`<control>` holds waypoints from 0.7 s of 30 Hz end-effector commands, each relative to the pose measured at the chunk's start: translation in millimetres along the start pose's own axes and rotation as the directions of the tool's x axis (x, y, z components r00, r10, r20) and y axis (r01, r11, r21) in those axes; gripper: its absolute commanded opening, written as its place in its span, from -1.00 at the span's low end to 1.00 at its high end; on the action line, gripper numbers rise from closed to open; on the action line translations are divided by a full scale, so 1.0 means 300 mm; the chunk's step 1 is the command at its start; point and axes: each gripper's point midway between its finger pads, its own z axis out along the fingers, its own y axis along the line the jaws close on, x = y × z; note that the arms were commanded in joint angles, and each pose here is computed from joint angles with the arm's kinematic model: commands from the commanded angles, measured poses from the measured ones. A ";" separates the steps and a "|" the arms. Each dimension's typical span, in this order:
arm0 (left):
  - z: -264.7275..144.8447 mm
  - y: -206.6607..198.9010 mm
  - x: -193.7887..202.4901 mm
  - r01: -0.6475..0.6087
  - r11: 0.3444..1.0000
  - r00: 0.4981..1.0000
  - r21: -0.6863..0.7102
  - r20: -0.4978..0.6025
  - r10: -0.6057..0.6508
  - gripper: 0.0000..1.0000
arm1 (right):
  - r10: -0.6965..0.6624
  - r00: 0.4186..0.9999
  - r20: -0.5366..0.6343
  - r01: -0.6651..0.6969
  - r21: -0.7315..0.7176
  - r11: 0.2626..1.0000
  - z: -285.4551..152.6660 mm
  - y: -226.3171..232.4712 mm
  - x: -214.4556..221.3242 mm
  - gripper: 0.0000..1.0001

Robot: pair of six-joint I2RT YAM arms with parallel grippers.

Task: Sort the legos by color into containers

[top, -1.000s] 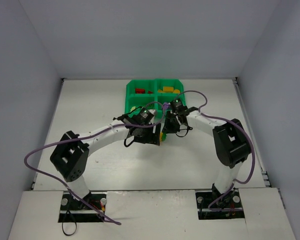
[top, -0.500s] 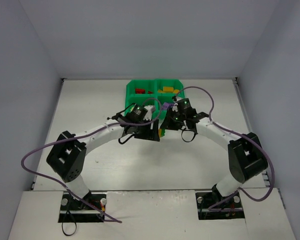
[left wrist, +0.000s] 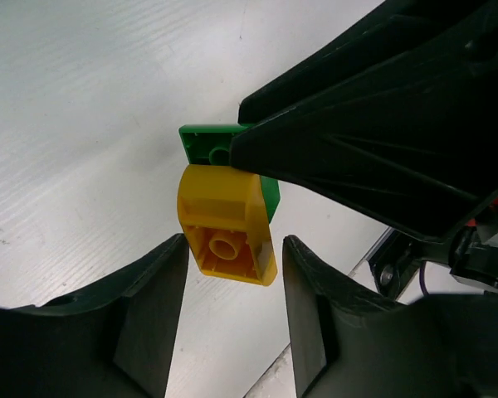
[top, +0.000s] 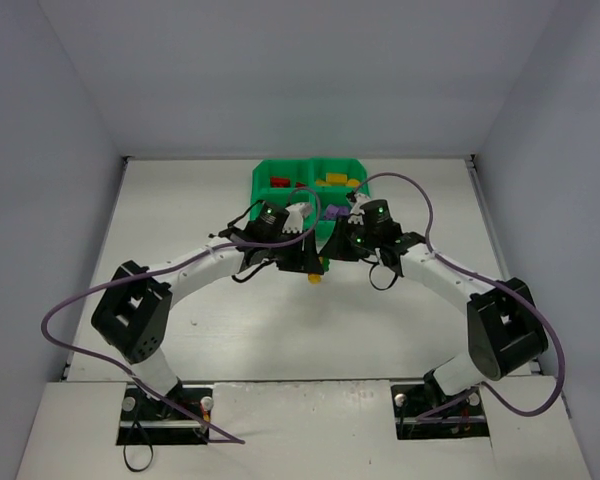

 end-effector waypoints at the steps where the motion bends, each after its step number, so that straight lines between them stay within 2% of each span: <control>1: -0.057 -0.108 -0.088 -0.045 0.991 0.995 0.124 0.094 0.033 -0.16 | -0.055 0.992 0.114 0.066 -0.088 0.994 -0.050 0.082 -0.103 -1.00; 14: -0.035 -0.126 -0.065 -0.013 0.983 0.998 0.184 0.062 0.002 -0.21 | -0.055 0.989 0.137 0.071 -0.110 0.991 -0.061 0.091 -0.118 -1.00; 15: -0.036 -0.127 -0.068 -0.016 0.982 0.998 0.187 0.064 0.004 -0.34 | -0.057 0.989 0.137 0.073 -0.112 0.991 -0.061 0.091 -0.117 -1.00; 16: -0.039 -0.131 -0.071 -0.017 0.982 0.998 0.191 0.066 0.004 -0.69 | -0.057 0.989 0.135 0.072 -0.107 0.992 -0.059 0.084 -0.112 -1.00; 18: -0.040 -0.120 -0.075 -0.013 0.983 0.997 0.183 0.071 0.000 -1.00 | -0.065 0.988 0.138 0.080 -0.104 0.991 -0.059 0.077 -0.108 -1.00; 21: -0.059 -0.101 -0.107 -0.004 0.982 0.994 0.189 0.111 -0.018 -1.00 | -0.084 0.987 0.139 0.095 -0.077 0.992 -0.059 0.044 -0.095 -1.00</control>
